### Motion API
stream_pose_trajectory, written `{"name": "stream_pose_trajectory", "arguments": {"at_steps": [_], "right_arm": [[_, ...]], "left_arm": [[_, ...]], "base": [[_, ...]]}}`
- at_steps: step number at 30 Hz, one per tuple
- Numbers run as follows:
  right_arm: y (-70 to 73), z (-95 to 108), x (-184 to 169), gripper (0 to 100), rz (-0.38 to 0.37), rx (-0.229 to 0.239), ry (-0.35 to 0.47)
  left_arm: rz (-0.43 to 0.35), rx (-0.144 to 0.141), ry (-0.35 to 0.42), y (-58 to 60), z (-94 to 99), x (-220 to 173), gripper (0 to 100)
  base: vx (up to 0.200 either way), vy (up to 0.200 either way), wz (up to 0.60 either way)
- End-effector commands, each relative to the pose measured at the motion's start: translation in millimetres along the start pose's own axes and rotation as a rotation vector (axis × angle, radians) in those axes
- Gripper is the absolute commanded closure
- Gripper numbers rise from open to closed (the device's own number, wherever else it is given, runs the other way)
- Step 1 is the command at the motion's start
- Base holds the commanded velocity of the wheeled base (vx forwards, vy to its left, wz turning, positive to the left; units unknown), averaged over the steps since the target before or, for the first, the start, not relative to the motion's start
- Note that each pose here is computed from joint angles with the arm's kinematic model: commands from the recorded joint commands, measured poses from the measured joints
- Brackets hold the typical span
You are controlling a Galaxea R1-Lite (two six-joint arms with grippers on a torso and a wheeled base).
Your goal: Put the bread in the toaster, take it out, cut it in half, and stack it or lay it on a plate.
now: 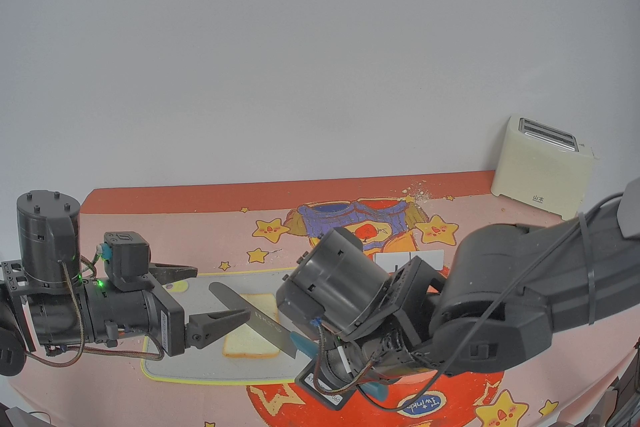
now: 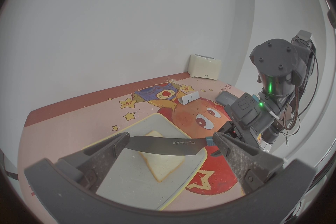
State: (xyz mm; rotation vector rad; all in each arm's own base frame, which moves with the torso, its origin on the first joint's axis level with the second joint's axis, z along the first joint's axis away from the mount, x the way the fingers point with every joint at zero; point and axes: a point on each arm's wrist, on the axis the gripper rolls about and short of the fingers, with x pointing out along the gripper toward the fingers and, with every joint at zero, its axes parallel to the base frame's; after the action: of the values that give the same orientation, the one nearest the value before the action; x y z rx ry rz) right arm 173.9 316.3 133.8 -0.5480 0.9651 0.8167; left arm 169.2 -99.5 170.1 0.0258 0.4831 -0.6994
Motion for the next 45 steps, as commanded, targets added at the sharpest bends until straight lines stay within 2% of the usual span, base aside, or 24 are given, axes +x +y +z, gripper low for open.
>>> {"name": "stream_pose_trajectory", "arguments": {"at_steps": [1, 4, 7, 12, 20, 21, 26, 33, 34, 36, 40, 45], "right_arm": [[0.8, -0.1, 1.2, 100, 0.0, -0.001, 0.003], [0.7, 0.0, 0.6, 100, 0.0, -0.001, 0.001], [0.7, 0.0, 0.6, 100, 0.0, -0.001, 0.001], [1.7, -1.5, 1.4, 100, -0.003, 0.001, 0.007], [-0.3, -1.5, 2.7, 100, -0.023, 0.004, 0.008], [-0.1, -1.6, 5.4, 100, -0.028, 0.005, 0.014], [1.8, -2.1, 7.5, 100, -0.028, -0.001, 0.02], [5.8, -2.4, 8.6, 100, -0.023, -0.01, 0.022], [5.8, -2.8, 8.8, 100, -0.023, -0.01, 0.023], [5.8, -2.8, 8.8, 100, -0.023, -0.01, 0.023], [5.8, -3.1, 9.0, 100, -0.023, -0.01, 0.025], [6.4, -3.2, 8.9, 100, -0.023, -0.012, 0.025]], "left_arm": [[0.014, -0.008, -0.009, 2.2, -2.4, 8.7, 100], [0.021, 0.003, -0.036, -0.4, -2.8, 16.1, 100], [0.007, -0.001, -0.027, -3.4, -9.7, 28.8, 100], [0.015, 0.013, -0.019, -8.1, -23.2, 44.9, 100], [0.027, 0.011, 0.012, -7.7, -37.0, 44.5, 100], [0.013, 0.017, 0.027, -11.1, -41.3, 43.6, 100], [0.008, 0.02, 0.028, -12.4, -41.9, 42.9, 100], [-0.003, 0.025, -0.043, -14.2, -32.6, 41.7, 100], [-0.008, 0.02, -0.087, -14.9, -28.5, 41.9, 100], [-0.015, -0.002, -0.102, -15.8, -27.1, 42.2, 100], [-0.041, -0.019, -0.082, -22.0, -30.9, 44.3, 100], [-0.042, -0.015, -0.021, -22.4, -40.7, 56.0, 100]], "base": [[0.0, 0.0, 0.0], [0.0, 0.0, 0.0], [0.0, 0.0, 0.0], [0.0, 0.0, 0.0], [0.0, 0.0, 0.0], [0.0, 0.0, 0.0], [0.0, 0.0, 0.0], [0.0, 0.0, 0.0], [0.0, 0.0, 0.0], [0.0, 0.0, 0.0], [0.0, 0.0, 0.0], [0.0, 0.0, 0.0]]}}
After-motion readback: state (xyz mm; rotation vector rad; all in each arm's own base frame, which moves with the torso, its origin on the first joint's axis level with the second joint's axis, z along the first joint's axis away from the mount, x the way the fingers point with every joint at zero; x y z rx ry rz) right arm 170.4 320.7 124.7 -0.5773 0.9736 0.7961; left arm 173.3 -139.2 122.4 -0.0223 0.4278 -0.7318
